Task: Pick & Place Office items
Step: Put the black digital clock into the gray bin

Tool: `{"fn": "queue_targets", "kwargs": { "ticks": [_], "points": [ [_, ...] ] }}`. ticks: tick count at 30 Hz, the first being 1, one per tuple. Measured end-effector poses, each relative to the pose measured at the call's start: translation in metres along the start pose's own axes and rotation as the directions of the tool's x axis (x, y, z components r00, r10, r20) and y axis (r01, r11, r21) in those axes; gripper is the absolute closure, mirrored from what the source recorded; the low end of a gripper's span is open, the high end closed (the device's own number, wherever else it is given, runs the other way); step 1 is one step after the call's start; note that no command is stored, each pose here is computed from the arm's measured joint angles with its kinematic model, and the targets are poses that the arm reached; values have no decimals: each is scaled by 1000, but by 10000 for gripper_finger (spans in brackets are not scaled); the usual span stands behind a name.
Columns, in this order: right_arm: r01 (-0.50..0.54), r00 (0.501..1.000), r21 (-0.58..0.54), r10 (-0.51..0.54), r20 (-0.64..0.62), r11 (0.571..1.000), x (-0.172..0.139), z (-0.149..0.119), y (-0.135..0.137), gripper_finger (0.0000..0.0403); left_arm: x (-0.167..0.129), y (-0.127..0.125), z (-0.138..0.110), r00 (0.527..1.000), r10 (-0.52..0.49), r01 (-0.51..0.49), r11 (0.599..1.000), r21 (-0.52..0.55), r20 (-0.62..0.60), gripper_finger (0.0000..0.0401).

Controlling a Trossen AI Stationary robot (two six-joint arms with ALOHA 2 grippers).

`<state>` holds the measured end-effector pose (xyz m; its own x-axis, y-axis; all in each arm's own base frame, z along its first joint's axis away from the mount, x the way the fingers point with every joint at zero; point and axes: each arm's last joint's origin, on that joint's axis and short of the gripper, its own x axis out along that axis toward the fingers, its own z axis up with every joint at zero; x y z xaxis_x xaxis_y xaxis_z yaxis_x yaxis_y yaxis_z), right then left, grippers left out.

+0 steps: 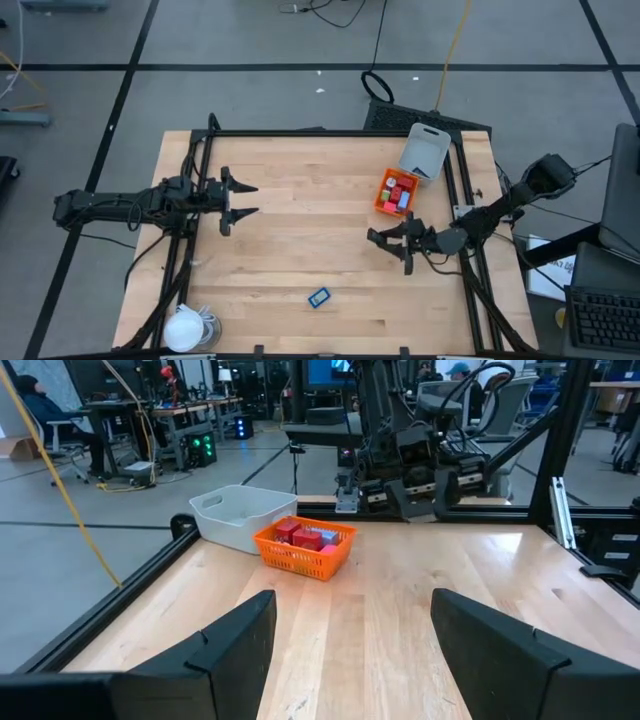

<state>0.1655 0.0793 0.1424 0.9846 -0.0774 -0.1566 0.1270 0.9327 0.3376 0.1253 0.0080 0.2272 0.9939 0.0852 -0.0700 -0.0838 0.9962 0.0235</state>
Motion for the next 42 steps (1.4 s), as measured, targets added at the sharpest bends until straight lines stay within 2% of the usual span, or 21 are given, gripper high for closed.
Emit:
{"fn": "queue_targets", "kwargs": {
  "ticks": [5,9,13,25,31,37,42],
  "points": [
    [148,986,12,-148,81,989,0,3,-4,253,0,0,0,1000,0,0,1000,0,0,130],
    [280,948,29,-282,146,959,-1,5,-8,245,0,0,0,1000,0,0,1000,0,0,130],
    [370,909,52,-373,188,928,-2,6,-11,251,0,0,0,1000,0,0,1000,0,0,130],
    [574,768,134,-588,254,808,10,22,-46,249,0,0,0,1000,0,0,1000,0,0,130],
    [588,736,178,-613,285,789,11,45,-70,249,0,0,0,1000,0,0,1000,0,0,130],
    [708,631,202,-734,250,677,-3,55,-95,252,0,0,0,1000,0,0,1000,0,0,130],
    [731,609,260,-775,169,631,-17,56,-112,253,0,0,0,1000,0,0,1000,0,0,130]
  ]
}}
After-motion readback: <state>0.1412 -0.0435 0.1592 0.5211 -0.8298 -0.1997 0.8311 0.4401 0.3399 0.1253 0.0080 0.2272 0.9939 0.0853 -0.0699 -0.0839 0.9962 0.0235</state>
